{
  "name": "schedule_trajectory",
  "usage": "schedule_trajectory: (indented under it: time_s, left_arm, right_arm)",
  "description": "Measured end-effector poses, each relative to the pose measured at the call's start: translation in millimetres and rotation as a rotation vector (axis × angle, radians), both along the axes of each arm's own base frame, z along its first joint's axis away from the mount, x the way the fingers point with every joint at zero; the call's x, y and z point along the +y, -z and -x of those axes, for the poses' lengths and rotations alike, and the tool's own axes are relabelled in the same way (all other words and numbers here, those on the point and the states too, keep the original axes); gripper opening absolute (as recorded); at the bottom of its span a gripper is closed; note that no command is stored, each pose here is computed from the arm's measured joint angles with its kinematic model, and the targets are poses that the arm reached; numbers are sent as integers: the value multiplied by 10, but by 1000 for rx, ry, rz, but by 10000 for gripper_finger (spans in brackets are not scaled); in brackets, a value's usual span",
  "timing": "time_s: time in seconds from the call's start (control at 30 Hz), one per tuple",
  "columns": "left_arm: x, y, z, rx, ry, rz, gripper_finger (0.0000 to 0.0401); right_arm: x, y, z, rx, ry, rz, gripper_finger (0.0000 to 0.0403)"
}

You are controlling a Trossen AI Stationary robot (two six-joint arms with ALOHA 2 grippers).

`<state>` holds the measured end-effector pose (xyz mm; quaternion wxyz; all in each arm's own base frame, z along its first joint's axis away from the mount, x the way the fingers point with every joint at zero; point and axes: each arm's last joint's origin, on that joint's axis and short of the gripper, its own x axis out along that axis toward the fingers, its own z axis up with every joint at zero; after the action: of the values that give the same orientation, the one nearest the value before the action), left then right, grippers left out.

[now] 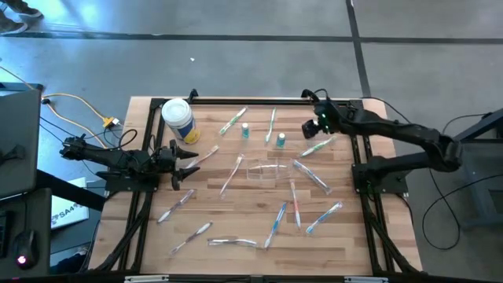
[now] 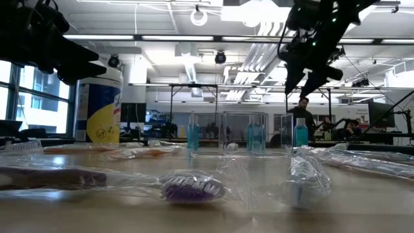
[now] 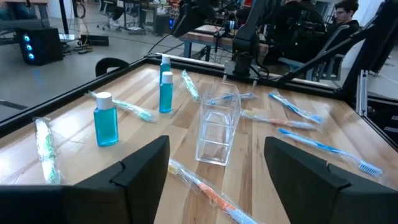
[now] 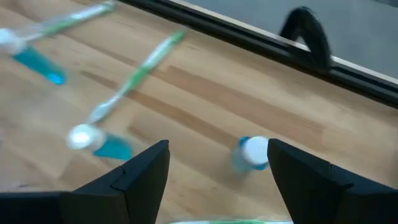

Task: Pick & Place toothbrushing station
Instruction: Put the top right mouthwash into the middle section of the transparent organizer

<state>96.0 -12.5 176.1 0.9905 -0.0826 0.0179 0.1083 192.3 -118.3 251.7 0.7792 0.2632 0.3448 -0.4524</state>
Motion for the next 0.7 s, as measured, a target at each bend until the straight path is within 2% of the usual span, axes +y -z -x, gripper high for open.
schedule_trajectory:
  time_s: [0.17, 0.33, 0.7]
  left_arm:
    - [0, -1, 0, 0, 0, 0, 262]
    - [0, -2, 0, 0, 0, -1, 262]
    - [1, -2, 1, 2, -4, -8, 262]
  right_arm:
    - [-161, 129, -31, 71, 25, -32, 264]
    - [-276, 304, -40, 121, 71, -119, 264]
    - [-379, 468, -71, 173, 90, -160, 264]
